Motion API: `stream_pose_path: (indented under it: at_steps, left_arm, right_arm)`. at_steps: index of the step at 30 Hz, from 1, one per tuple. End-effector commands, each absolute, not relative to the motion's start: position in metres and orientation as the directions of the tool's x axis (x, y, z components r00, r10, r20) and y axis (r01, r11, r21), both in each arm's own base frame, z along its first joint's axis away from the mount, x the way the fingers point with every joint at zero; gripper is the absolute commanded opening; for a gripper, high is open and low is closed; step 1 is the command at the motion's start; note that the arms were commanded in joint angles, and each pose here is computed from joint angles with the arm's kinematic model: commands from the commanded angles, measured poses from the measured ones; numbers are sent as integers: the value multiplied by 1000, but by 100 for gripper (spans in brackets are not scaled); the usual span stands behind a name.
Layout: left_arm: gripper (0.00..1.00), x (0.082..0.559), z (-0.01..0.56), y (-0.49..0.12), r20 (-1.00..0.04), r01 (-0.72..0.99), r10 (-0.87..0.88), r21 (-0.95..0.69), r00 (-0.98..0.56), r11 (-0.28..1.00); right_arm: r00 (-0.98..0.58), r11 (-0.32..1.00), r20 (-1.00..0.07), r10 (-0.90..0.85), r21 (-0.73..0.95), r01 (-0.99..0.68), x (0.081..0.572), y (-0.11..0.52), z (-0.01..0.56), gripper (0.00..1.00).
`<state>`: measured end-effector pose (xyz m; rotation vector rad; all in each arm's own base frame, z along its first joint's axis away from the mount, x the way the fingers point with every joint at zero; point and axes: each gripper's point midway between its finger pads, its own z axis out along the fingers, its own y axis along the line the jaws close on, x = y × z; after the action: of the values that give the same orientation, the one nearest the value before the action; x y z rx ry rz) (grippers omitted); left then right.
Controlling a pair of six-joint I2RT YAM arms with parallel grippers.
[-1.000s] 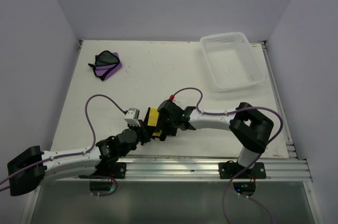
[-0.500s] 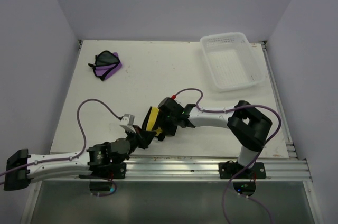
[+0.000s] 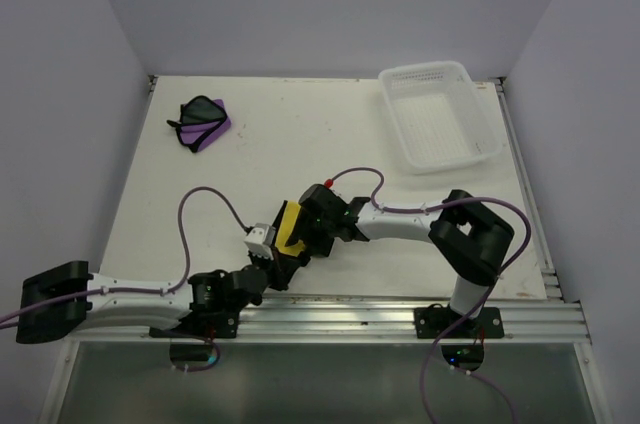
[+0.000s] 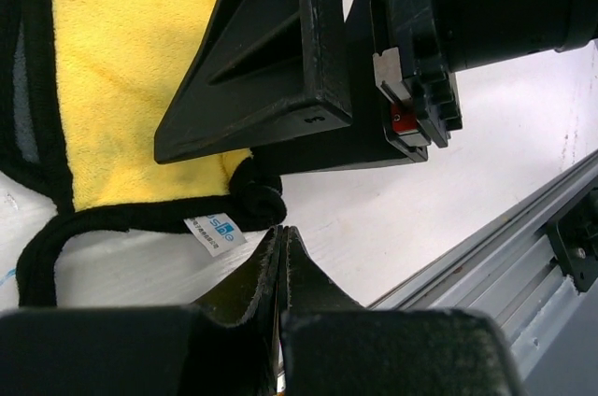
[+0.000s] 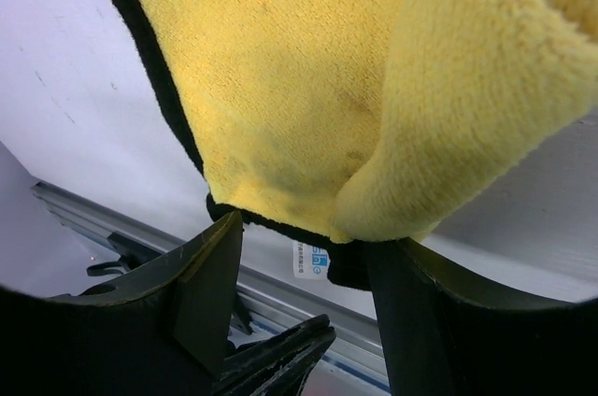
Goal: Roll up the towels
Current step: Roll the towel
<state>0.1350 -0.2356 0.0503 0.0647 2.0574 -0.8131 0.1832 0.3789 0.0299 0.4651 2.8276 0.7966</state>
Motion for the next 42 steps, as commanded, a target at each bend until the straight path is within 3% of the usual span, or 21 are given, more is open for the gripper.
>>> stream_pose_path:
  at_steps: [1,17,28,42]
  left_arm:
    - [0,146,71,-242,-762,311,-348,-570,-546,761]
    - [0,164,73,-255,-802,270,-348,-516,-485,813]
    - [0,168,30,-241,-796,100,-274,-384,-539,918]
    - [0,166,-8,-210,-713,-93,-336,-358,-615,929]
  right_arm:
    - [-933,881,-94,348,374,291,175,344,-17,60]
    - [-930,875,-94,354,384,294,174,342,-20,60]
    - [-930,872,-96,355,392,292,172,340,-16,59]
    - [-928,861,-103,358,422,285,173,341,-1,60]
